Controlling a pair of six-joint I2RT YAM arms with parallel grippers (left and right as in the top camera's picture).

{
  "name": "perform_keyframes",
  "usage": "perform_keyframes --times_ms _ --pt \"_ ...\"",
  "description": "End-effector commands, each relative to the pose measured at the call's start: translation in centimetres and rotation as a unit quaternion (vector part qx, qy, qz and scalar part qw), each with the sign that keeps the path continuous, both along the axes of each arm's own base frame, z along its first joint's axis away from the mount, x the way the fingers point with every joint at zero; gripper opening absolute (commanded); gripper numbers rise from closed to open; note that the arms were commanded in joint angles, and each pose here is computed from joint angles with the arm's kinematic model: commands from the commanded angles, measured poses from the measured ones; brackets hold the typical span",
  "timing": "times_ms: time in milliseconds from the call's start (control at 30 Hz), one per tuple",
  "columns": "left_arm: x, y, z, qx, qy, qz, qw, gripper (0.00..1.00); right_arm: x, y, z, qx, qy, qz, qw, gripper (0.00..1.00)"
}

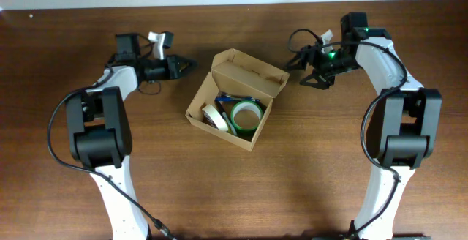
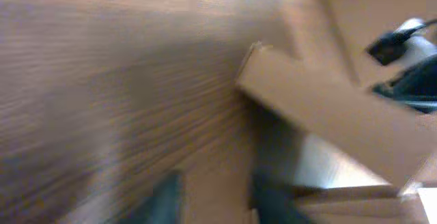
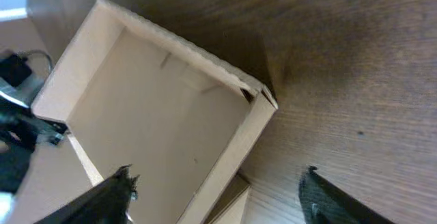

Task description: Pack container

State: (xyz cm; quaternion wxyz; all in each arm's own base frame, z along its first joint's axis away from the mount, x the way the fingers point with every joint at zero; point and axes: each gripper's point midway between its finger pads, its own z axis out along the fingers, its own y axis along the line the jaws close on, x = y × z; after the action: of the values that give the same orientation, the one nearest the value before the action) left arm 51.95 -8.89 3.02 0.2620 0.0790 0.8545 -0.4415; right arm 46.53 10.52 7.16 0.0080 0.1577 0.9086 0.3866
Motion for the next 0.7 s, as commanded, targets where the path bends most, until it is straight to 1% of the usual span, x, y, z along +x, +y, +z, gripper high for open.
perform_keyframes --times_ms 0,100,133,200,233,333,400,467,533,667 --pt "0.6 3.0 -1.8 0.065 -0.004 0.03 0.997 0.63 0.5 -0.2 1.3 -0.006 -0.006 -0.019 1.0 0.88" --pt "0.8 4.6 -2.3 0.082 0.004 0.049 0.995 0.91 0.5 -0.8 0.9 -0.024 -0.004 -0.023 0.999 0.99" --pt "0.9 5.0 -2.4 0.085 0.003 0.053 0.995 0.98 0.5 -0.9 0.8 -0.028 -0.004 -0.024 0.999 0.99" --pt "1.1 5.6 -2.2 0.099 -0.004 0.052 0.994 1.0 0.5 -1.0 0.6 -0.035 -0.002 -0.025 0.999 0.99" --pt "1.2 6.0 -2.1 0.116 -0.006 0.052 0.992 1.0 0.5 -1.1 0.6 -0.036 -0.002 -0.025 0.999 0.99" --pt "1.3 7.2 -1.4 0.187 -0.018 0.037 0.981 0.99 0.5 -1.1 0.6 -0.036 -0.002 -0.025 0.999 0.99" --pt "1.5 7.8 -0.1 0.239 -0.034 0.017 0.97 1.0 0.5 -1.1 0.6 -0.036 -0.003 -0.025 0.999 0.99" --pt "2.0 8.1 2.0 0.286 -0.055 0.0 0.957 1.0 0.5 -1.1 0.6 -0.036 -0.003 -0.025 0.999 0.99" --pt "2.6 8.2 4.7 0.313 -0.077 -0.007 0.947 1.0 0.5 -1.1 0.6 -0.036 -0.003 -0.025 0.999 0.99" --pt "3.9 7.6 11.6 0.325 -0.132 0.005 0.936 0.99 0.3 -1.0 0.6 -0.037 0.0 -0.023 0.999 0.99"
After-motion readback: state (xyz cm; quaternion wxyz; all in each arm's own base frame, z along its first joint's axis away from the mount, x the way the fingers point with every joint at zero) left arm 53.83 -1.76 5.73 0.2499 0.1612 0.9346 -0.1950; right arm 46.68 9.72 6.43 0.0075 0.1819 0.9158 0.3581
